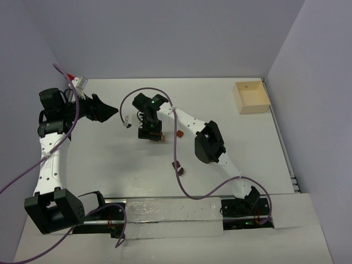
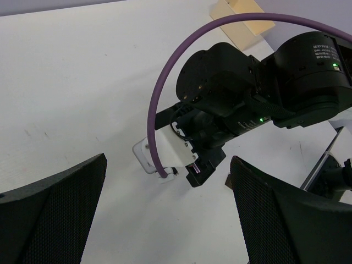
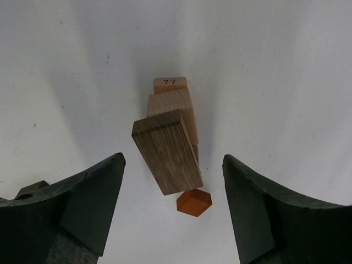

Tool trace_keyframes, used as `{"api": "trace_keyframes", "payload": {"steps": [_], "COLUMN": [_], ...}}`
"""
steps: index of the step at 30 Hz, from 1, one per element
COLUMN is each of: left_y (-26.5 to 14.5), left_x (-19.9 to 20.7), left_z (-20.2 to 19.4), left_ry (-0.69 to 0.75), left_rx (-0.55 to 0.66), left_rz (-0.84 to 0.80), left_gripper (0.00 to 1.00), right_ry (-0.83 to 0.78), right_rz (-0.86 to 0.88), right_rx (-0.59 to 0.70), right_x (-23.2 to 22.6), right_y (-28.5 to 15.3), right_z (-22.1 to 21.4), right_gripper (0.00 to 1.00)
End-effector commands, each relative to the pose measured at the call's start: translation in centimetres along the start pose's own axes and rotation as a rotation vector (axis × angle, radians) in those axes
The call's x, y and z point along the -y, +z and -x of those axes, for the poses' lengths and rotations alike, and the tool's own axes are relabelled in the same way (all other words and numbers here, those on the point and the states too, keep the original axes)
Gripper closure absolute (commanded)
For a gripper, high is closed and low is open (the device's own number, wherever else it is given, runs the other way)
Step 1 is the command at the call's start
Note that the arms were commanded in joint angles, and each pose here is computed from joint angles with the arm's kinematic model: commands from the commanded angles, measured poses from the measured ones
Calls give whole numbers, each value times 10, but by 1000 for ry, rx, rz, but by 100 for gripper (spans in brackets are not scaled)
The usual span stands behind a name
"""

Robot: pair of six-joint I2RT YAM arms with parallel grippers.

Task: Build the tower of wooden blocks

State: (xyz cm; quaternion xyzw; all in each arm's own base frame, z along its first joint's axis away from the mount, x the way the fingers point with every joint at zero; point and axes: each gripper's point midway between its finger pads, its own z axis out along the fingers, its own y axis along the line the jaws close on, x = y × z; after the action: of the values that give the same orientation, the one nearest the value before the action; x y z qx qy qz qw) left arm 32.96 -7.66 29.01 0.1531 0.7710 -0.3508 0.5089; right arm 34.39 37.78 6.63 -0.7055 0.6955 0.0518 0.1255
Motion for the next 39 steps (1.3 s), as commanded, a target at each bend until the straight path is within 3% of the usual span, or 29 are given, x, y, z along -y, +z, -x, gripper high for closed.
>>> {"api": "trace_keyframes", "payload": {"steps": [1,5,8,10,14,19,24,28,31,39], "left_y": [-2,-3,-3,-4,-7,-12,-10,8,44,96], "left_x": [4,4,5,6,7,0,-15,-18,0,20], "left_z": [9,9,11,14,20,17,-4,-43,-84,-138], "left_ry": [54,54,58,64,73,74,118,175,265,394], "left_rx": [28,28,29,33,44,46,-11,-154,-325,-628], "left_rz": [-25,-26,-22,-21,-7,55,104,115,45,-152], "left_gripper": [1,1,1,1,1,1,1,3,7,14], "right_ry": [-13,-10,-7,-7,13,116,288,436,535,667], "right_rz": [-46,-66,-99,-116,-201,-260,-229,-151,-129,-63], "right_rx": [56,74,125,156,261,379,464,463,466,517], "right_x": [8,11,14,14,21,30,42,39,33,20], "right_y": [-14,-23,-49,-62,-113,-168,-204,-203,-204,-205], "right_z": [18,21,31,37,50,38,-5,-53,-91,-128], "right_gripper": [18,14,11,1,0,0,0,0,0,0]}}
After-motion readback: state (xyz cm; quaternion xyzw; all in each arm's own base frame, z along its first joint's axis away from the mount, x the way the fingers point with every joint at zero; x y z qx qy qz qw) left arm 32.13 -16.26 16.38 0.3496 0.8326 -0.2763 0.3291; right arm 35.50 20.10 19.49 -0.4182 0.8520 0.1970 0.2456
